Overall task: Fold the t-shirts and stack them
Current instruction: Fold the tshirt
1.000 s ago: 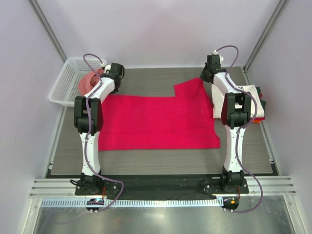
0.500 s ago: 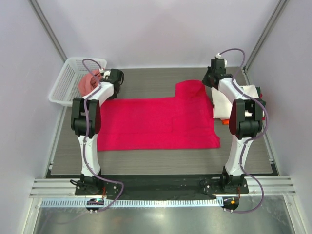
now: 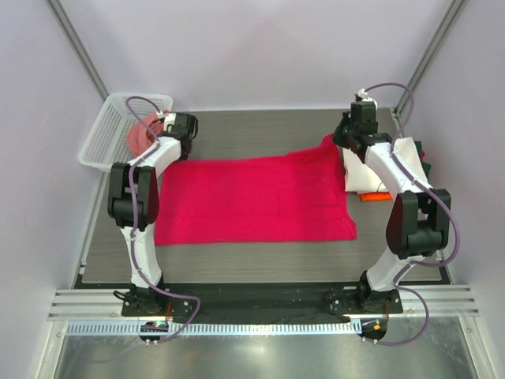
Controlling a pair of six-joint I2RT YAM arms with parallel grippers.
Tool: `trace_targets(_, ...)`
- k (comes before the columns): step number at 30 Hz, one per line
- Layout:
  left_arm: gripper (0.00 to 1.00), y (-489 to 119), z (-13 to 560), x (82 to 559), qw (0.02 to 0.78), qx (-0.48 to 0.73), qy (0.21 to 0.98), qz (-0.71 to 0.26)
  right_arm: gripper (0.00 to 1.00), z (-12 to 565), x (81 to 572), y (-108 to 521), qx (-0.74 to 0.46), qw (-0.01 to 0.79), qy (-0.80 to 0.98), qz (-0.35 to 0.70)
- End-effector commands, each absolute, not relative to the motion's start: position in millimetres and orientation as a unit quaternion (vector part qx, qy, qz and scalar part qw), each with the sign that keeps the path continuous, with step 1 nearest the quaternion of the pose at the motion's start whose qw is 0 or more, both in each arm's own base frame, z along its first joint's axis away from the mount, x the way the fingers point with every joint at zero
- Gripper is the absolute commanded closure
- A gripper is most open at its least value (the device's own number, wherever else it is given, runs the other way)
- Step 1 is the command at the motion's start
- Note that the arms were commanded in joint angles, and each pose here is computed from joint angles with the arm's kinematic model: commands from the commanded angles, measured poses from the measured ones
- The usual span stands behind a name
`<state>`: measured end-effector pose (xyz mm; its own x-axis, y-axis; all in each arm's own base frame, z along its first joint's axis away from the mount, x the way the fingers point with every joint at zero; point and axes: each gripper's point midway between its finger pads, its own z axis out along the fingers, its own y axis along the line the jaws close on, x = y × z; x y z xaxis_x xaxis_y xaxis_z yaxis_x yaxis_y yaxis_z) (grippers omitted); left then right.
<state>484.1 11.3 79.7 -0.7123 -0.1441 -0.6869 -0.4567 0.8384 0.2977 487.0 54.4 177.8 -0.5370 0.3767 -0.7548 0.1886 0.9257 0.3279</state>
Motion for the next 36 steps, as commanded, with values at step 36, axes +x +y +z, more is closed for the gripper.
trace_targets(36,1.0,16,117,407,0.405,-0.225,0.855,0.232,0.99,220,344,39,0.167,0.509,0.837,0.113)
